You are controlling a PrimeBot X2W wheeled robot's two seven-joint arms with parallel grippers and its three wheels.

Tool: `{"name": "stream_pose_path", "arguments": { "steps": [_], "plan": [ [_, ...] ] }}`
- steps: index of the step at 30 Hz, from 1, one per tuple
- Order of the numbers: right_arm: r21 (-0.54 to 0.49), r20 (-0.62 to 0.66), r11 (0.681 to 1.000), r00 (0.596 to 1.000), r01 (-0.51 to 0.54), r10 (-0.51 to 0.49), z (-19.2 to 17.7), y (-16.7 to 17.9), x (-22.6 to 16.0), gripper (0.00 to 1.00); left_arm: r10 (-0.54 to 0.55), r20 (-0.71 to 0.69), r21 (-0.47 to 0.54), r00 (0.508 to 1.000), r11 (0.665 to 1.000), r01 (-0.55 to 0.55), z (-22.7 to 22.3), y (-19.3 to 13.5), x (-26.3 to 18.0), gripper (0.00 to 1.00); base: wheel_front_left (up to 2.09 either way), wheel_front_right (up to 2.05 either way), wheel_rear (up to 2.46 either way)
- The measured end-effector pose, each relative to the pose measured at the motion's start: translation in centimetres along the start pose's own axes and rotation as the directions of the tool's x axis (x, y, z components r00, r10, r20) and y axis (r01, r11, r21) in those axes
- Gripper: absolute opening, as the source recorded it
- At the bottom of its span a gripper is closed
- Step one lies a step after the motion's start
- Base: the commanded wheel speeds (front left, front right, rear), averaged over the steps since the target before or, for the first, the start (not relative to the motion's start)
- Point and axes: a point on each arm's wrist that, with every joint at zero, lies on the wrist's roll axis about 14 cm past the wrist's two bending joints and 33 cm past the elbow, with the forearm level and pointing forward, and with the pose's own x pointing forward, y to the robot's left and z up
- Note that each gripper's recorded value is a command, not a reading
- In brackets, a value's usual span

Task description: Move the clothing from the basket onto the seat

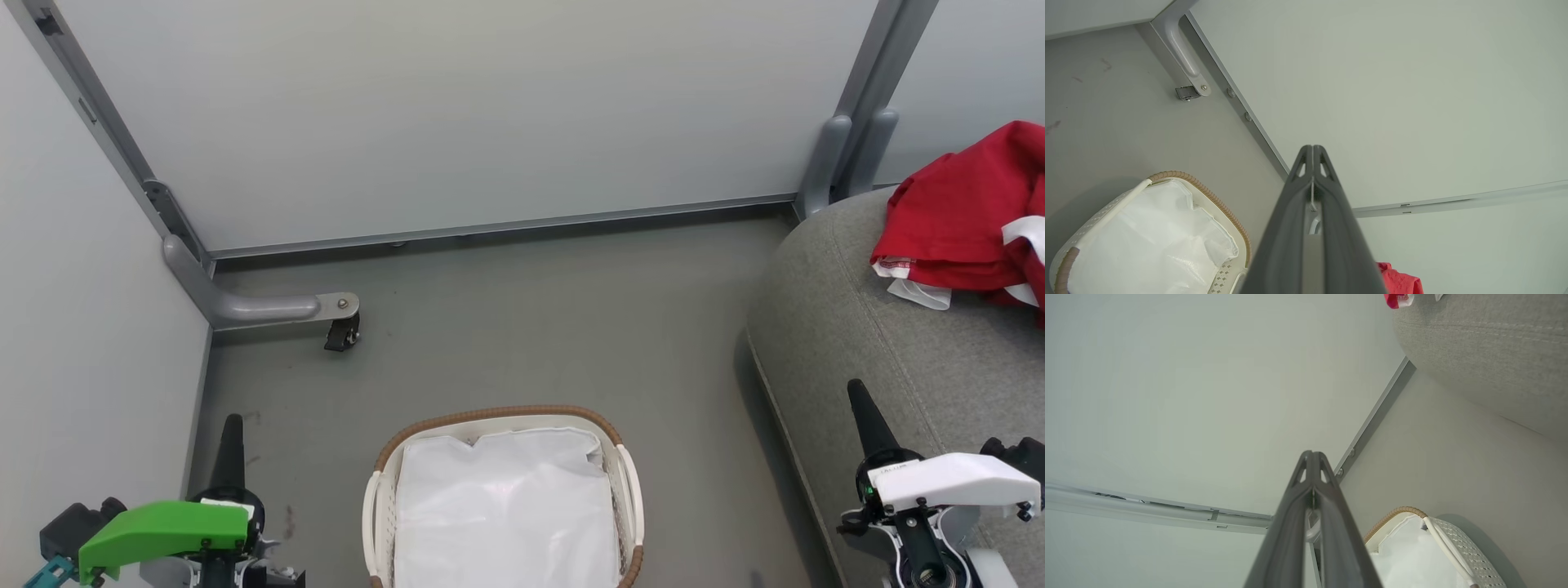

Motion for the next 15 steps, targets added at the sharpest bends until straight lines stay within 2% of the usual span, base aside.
{"name": "stream_pose_path", "arguments": {
  "steps": [15],
  "plan": [
    [0.133,-0.001,0.991,1.000,-0.016,0.017,0.31,0.44,-0.03,0.00,-0.033,0.001,-0.118,0.999,0.992,0.033,0.44,-0.94,0.29,0.00,0.00,0.00,0.00]
  ]
}}
